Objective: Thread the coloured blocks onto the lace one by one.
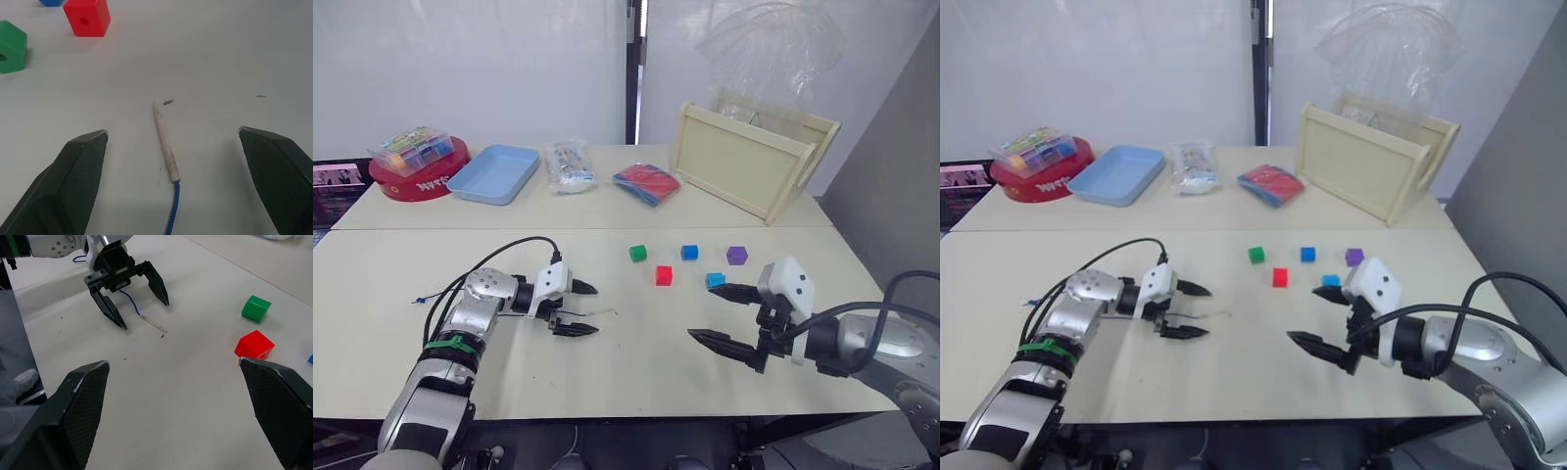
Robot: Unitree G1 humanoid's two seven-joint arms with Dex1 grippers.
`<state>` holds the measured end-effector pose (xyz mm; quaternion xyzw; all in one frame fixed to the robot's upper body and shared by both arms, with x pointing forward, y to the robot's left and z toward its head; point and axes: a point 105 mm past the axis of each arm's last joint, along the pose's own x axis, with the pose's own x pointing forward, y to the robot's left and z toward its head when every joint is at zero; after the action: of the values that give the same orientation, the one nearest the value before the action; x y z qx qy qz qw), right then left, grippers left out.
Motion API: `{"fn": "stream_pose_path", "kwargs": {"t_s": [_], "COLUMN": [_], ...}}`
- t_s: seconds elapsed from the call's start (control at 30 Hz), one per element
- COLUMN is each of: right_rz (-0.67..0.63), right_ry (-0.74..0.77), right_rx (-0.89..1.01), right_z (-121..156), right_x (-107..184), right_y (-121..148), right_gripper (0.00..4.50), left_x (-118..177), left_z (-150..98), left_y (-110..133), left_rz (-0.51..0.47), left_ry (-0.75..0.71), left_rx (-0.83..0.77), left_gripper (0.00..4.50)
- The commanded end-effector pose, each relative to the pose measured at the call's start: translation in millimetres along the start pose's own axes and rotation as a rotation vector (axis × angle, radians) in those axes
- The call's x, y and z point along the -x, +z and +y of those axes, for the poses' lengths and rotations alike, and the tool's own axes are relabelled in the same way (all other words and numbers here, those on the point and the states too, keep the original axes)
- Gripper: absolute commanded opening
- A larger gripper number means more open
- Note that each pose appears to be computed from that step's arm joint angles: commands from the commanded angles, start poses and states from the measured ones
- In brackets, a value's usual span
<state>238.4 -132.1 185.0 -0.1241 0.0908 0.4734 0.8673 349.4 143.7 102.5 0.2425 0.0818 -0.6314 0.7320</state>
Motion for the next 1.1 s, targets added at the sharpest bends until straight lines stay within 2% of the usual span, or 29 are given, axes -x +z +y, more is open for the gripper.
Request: {"fn": "stream_pose_path", "kwargs": {"t_s": [0.03,0.23,0.47,0.57,0.67,0.73,0.9,1.1], "right_rz": [-0.014,-0.013,-0.01,-0.01,-0.017,-0.019,-0.072,-0.074], "right_ry": [-0.006,-0.014,-0.005,0.008,0.018,0.017,0.018,0.014], "right_rx": [0.035,0.046,0.044,0.037,0.033,0.033,0.053,0.058], "right_z": [4.0,2.0,2.1,2.0,-0.2,-1.7,-0.5,2.6], "right_x": [3.7,2.4,1.0,-0.5,-2.6,-3.1,-5.8,-15.4], "right_y": [7.1,6.3,4.7,3.4,3.0,2.2,7.9,6.6], "right_gripper": [4.49,4.5,4.5,4.5,4.5,4.5,4.5,4.5], "left_x": [5.7,2.5,10.7,10.1,8.7,9.6,11.0,7.0], "left_z": [6.6,-8.7,-8.7,-1.4,1.7,-0.5,-7.0,-10.4], "left_y": [2.2,-24.1,-29.2,-16.1,10.4,23.5,39.1,52.3], "left_rz": [0.016,0.102,0.118,0.035,-0.084,-0.127,-0.137,-0.127], "left_ry": [0.019,-0.046,-0.027,0.022,0.022,0.004,-0.024,-0.021], "left_rx": [-0.03,0.017,0.024,0.026,0.008,0.002,-0.002,0.013], "left_gripper": [4.24,2.3,0.05,0.02,0.02,0.02,0.02,0.02]}}
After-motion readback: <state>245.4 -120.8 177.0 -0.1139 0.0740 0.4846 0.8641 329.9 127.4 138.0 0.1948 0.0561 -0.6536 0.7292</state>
